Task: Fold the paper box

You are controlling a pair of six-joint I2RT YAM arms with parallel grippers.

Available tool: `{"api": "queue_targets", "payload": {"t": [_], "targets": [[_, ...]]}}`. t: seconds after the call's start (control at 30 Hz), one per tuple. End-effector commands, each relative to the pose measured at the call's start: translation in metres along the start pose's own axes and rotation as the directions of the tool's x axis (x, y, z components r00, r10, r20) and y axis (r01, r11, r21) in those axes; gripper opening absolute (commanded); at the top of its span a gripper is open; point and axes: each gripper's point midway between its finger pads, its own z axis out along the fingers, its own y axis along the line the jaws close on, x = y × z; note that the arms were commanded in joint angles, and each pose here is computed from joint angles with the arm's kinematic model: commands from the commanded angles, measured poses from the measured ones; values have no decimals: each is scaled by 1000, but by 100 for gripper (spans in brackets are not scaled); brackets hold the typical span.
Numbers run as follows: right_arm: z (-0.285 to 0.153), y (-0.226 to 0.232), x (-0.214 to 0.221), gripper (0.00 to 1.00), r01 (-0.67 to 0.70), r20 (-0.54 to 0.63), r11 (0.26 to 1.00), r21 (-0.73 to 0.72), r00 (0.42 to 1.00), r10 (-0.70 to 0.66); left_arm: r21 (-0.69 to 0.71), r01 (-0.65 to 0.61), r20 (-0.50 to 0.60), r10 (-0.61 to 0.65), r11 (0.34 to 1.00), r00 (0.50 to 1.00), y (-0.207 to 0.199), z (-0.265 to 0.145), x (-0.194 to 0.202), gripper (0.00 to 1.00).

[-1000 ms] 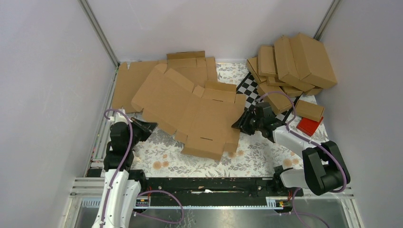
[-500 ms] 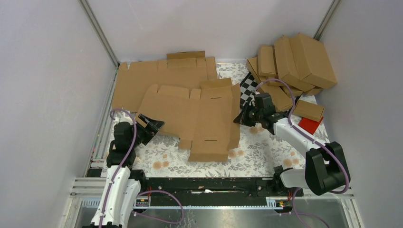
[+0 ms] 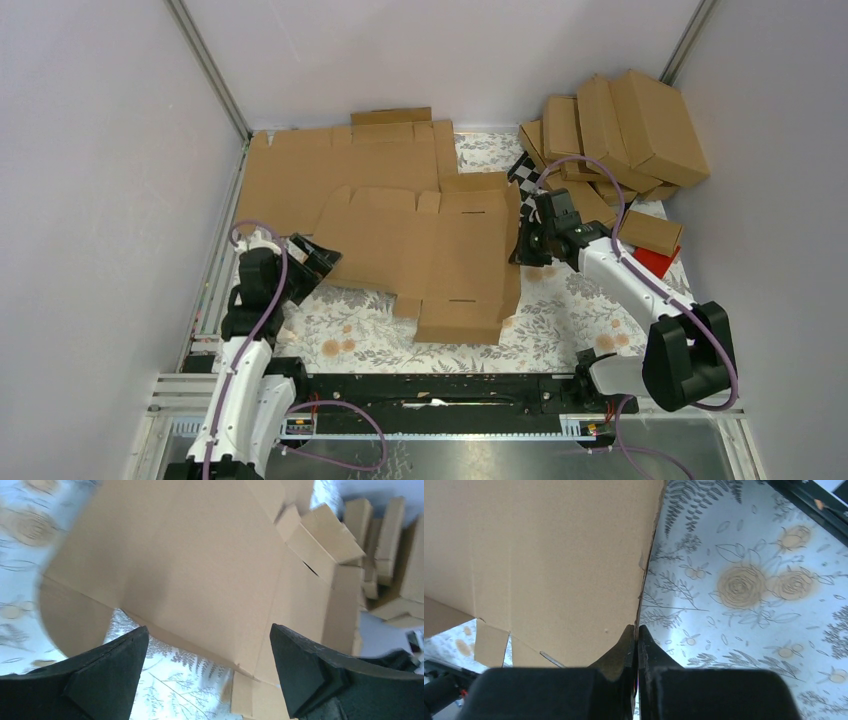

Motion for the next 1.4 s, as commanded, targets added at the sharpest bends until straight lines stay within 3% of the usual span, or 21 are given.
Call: {"api": "queue_targets", "payload": {"t": [0.0, 0.1, 0.2, 0.33, 0.43, 0.67, 0.8, 0.97, 1.17, 1.37], "targets": [[-13, -18, 9, 0, 80, -16, 993, 85, 997, -79, -113, -89, 155, 106, 990, 982, -12, -13, -57, 99], [-17, -20, 14, 0, 73, -10, 993, 91, 997, -72, -263, -107, 186, 159, 959, 970, -2, -23, -83, 99], [-20, -22, 16, 1, 65, -4, 993, 97, 998, -65, -324, -160, 159, 220, 933, 962, -2, -27, -96, 99], [-20, -25, 21, 1, 65, -8, 993, 100, 998, -64, -209, -311, -12, 316, 927, 949, -22, -7, -86, 99], [-19, -23, 22, 1, 65, -19, 994, 92, 998, -63, -153, -324, -160, 300, 933, 940, -23, 11, -69, 99], [-18, -30, 20, 2, 60, -4, 990, 130, 998, -59, -138, -342, -270, 296, 930, 916, -5, 33, -52, 99], [-18, -31, 19, 3, 55, 6, 989, 137, 998, -56, -305, -375, -240, 310, 876, 920, 29, 37, -65, 99], [-17, -32, 19, 3, 52, 3, 989, 139, 999, -53, -319, -332, -342, 219, 888, 914, 49, 55, -42, 99], [-14, -29, 23, 3, 33, -5, 992, 118, 999, -33, -316, -286, -382, 155, 904, 911, 63, 62, -26, 99], [-8, -31, 24, 3, 26, -7, 992, 126, 1000, -25, -183, -166, -503, 53, 969, 863, 54, 75, 11, 98]]}}
